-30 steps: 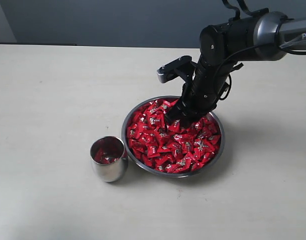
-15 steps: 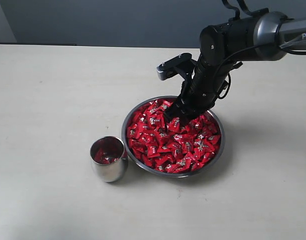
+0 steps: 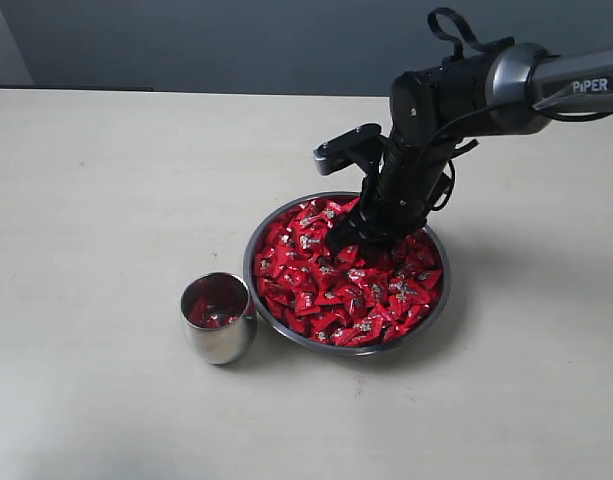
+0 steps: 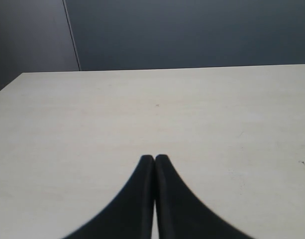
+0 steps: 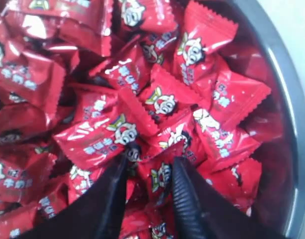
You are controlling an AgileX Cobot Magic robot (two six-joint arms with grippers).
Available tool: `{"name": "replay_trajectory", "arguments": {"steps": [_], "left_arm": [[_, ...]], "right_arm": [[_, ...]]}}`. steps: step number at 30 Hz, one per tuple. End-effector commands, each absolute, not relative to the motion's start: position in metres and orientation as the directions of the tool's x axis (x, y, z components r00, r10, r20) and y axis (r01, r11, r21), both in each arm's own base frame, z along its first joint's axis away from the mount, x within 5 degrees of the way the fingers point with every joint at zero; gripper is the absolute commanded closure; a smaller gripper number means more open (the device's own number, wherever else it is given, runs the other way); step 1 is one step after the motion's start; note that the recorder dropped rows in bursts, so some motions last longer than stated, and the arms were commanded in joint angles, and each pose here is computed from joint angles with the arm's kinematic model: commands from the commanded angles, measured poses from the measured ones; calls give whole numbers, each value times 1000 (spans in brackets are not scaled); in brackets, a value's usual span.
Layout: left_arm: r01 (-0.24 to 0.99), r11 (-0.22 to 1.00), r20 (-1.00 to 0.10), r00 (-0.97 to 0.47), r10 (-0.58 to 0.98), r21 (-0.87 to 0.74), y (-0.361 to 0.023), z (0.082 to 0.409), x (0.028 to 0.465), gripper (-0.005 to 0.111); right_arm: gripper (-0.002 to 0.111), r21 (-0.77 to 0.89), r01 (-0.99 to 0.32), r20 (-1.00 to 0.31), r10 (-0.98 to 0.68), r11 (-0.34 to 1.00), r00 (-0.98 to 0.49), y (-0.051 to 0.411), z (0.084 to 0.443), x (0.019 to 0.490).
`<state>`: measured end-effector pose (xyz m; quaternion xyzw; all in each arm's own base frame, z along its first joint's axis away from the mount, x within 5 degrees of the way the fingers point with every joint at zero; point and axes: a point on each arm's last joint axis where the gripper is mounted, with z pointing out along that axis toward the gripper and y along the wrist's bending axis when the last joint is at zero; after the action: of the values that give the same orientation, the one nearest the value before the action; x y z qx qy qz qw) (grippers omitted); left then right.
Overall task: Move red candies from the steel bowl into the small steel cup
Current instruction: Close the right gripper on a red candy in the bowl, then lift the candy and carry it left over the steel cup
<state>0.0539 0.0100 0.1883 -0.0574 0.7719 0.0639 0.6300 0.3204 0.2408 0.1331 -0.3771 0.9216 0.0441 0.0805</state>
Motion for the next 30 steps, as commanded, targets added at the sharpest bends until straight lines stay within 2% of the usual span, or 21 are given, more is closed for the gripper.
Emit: {"name": "replay_trajectory", "arguments": {"steps": [1, 8, 19, 30], "left_arm": [[-175, 984, -980, -197, -10, 25, 10, 187, 54, 106], [-175, 984, -980, -197, -10, 25, 10, 187, 54, 106], [-175, 984, -980, -197, -10, 25, 10, 187, 54, 106], [-175, 984, -980, -197, -10, 25, 10, 187, 54, 106]], "right_arm": [[78, 12, -701, -170, -689, 713, -704, 241, 130, 325], [78, -17, -704, -152, -698, 710, -700, 239, 125, 327], [88, -49, -700, -112, -701, 712, -705, 234, 126, 327], [100, -58, -690, -184, -687, 722, -703, 237, 156, 330]]}}
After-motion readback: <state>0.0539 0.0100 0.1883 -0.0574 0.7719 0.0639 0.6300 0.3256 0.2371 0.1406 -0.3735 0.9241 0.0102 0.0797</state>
